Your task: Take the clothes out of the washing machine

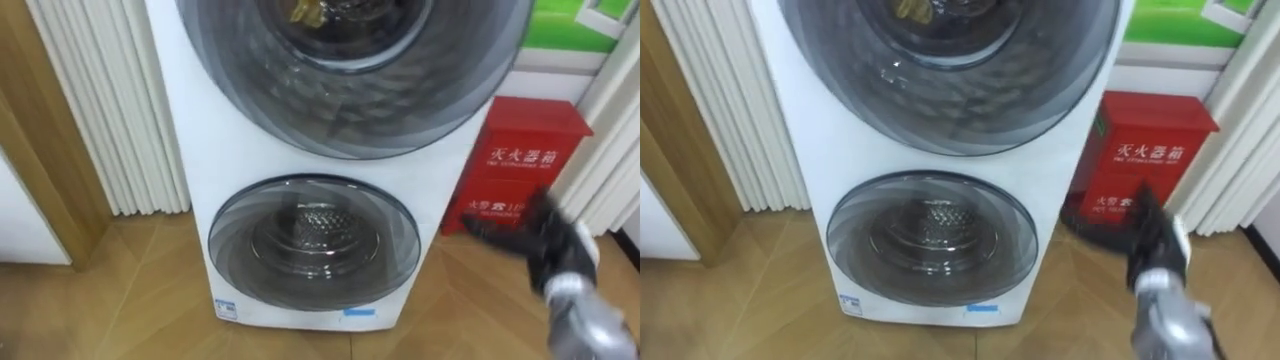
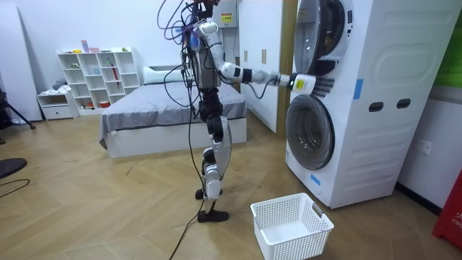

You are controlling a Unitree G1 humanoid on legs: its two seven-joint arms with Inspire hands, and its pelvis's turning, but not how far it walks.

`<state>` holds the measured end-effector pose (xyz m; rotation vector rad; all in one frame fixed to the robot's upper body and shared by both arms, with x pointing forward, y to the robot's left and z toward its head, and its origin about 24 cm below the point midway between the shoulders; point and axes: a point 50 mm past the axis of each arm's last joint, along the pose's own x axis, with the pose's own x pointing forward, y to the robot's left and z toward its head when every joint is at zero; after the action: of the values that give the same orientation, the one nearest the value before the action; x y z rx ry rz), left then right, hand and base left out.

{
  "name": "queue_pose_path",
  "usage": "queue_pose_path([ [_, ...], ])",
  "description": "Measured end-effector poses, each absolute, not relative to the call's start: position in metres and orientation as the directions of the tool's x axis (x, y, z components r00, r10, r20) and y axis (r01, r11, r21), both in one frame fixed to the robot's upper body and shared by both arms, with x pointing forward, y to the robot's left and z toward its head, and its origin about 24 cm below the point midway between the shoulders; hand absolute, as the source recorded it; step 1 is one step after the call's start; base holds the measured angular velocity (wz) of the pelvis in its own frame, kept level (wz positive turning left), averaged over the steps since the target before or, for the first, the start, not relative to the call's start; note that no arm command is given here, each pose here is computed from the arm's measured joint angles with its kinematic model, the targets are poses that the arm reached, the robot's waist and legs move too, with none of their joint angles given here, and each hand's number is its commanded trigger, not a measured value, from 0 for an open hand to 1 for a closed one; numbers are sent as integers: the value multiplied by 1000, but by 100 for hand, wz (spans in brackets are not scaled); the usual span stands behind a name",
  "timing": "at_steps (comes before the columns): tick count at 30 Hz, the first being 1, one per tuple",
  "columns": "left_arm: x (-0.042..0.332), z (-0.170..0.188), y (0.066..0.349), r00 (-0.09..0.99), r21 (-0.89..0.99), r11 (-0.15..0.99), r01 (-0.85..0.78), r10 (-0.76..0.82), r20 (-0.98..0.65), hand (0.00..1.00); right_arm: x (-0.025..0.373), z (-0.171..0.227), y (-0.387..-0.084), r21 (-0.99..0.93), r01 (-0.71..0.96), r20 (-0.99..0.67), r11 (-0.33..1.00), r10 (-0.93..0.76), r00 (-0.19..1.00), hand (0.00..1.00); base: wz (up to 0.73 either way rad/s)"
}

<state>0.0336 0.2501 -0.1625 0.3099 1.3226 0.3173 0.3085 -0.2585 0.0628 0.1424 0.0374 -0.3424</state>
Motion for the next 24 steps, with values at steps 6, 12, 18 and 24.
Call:
queue_pose_path([
  [6, 29, -161, 257, 174, 413, 910, 28, 402, -899, 0, 332, 112, -249, 118, 287, 77, 951, -297, 952, 0, 2],
  [12, 30, -159, 260, 180, 436, 896, 79, 417, -891, 0, 348, 151, -250, 146, 254, 154, 956, -276, 949, 0, 2],
  [18, 32, -158, 261, 178, 448, 888, 100, 427, -886, 0, 359, 165, -252, 251, 214, 136, 944, -253, 958, 0, 6],
  [24, 32, -157, 262, 181, 456, 883, 109, 434, -883, 0, 362, 176, -255, 252, 198, 151, 947, -241, 959, 0, 1],
])
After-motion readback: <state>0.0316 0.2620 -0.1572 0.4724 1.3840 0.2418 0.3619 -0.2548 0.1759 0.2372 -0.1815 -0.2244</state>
